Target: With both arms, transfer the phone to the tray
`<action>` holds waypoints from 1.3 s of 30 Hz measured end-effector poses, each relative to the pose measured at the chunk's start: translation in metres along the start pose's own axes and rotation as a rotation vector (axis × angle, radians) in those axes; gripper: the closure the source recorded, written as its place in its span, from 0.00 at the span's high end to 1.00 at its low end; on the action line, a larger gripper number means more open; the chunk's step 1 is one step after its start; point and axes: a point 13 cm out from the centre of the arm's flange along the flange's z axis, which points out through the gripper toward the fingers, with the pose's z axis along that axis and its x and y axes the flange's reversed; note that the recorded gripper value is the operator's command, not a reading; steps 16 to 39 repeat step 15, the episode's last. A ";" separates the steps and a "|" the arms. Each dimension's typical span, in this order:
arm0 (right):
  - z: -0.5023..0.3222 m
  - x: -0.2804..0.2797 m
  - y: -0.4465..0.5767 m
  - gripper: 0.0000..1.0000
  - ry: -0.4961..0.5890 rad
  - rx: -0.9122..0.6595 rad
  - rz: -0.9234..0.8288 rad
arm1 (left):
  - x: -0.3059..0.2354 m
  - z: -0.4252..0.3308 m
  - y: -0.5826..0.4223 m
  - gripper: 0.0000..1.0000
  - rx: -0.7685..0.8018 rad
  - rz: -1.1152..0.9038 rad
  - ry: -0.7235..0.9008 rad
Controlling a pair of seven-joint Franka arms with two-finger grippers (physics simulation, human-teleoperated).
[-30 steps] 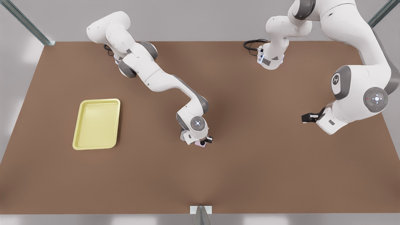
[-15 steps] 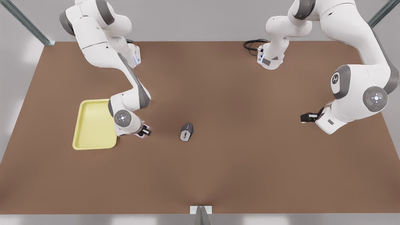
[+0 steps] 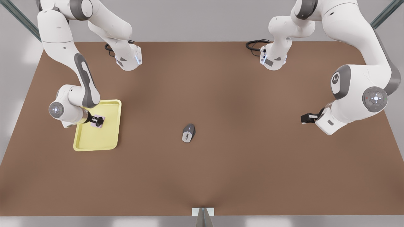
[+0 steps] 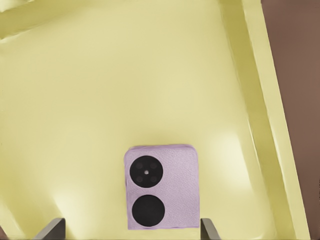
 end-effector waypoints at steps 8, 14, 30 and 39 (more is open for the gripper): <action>-0.323 -0.086 0.162 1.00 -0.412 0.026 -0.367 | 0.002 -0.011 -0.001 1.00 -0.007 0.002 -0.018; -0.366 -0.056 0.116 1.00 -0.297 0.052 -0.317 | 0.003 -0.012 -0.001 1.00 -0.009 0.003 -0.019; -0.364 -0.053 0.105 1.00 -0.276 0.052 -0.305 | 0.003 -0.012 -0.001 1.00 -0.010 0.003 -0.019; -0.364 -0.053 0.105 1.00 -0.276 0.052 -0.305 | 0.003 -0.012 -0.001 1.00 -0.010 0.003 -0.019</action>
